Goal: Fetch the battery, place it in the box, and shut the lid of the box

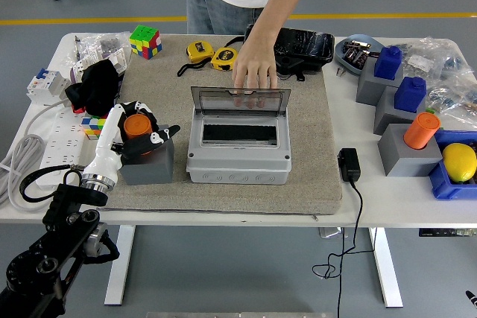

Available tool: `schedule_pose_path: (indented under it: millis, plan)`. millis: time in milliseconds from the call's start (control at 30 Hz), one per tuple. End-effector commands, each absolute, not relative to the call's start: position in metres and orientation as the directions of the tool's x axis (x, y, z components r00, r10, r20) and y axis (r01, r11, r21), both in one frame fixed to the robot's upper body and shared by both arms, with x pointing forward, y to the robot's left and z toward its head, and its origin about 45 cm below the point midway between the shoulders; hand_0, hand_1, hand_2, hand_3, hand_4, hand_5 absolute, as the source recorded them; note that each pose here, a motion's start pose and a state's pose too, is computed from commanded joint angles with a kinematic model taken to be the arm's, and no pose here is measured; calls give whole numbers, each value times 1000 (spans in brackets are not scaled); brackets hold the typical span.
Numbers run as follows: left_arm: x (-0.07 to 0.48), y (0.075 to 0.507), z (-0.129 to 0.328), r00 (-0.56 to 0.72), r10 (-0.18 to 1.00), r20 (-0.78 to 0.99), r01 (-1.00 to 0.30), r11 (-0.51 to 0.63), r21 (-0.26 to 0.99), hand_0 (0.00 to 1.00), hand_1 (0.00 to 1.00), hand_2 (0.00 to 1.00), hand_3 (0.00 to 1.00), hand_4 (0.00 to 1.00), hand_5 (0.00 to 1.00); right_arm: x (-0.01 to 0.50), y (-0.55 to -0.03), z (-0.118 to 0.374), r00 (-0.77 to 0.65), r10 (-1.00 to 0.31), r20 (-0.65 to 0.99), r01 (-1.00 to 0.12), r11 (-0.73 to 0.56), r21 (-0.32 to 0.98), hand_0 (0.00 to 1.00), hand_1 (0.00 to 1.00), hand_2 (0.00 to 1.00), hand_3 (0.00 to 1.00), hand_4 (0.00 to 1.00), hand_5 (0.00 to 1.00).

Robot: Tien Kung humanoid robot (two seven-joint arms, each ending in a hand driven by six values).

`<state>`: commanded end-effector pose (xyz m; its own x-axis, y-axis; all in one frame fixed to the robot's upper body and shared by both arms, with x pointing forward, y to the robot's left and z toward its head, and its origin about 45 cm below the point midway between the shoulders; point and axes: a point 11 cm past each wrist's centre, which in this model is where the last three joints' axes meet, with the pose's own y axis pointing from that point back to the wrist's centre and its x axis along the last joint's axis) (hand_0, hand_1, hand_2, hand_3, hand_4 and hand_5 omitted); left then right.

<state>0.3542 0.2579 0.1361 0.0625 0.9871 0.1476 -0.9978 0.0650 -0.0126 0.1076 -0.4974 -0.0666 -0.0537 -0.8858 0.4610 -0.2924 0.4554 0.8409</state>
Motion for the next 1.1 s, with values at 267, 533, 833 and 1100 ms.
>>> schedule_pose_path:
  millis: [267, 533, 833, 1100]
  plan:
    - [358, 260, 142, 44, 988, 146, -998, 49, -30, 82, 62, 96, 89, 998, 93, 109, -498, -66, -55, -886, 461, -294, 456, 840, 795, 741, 740, 795, 998, 998]
    - [361, 261, 153, 31, 991, 134, -997, 39, -61, 68, 53, 83, 78, 998, 90, 109, -498, -66, -55, -886, 461, -294, 455, 840, 796, 741, 740, 795, 998, 998]
    - [368, 265, 181, 10, 979, 202, -992, 35, -122, 68, 51, 80, 72, 998, 87, 111, -500, -64, -56, -883, 465, -298, 460, 837, 797, 741, 740, 795, 998, 998]
    - [361, 259, 220, -11, 896, 443, -977, 85, -196, 68, 50, 80, 72, 984, 95, 112, -502, -63, -58, -882, 468, -299, 463, 835, 796, 741, 740, 795, 998, 998]
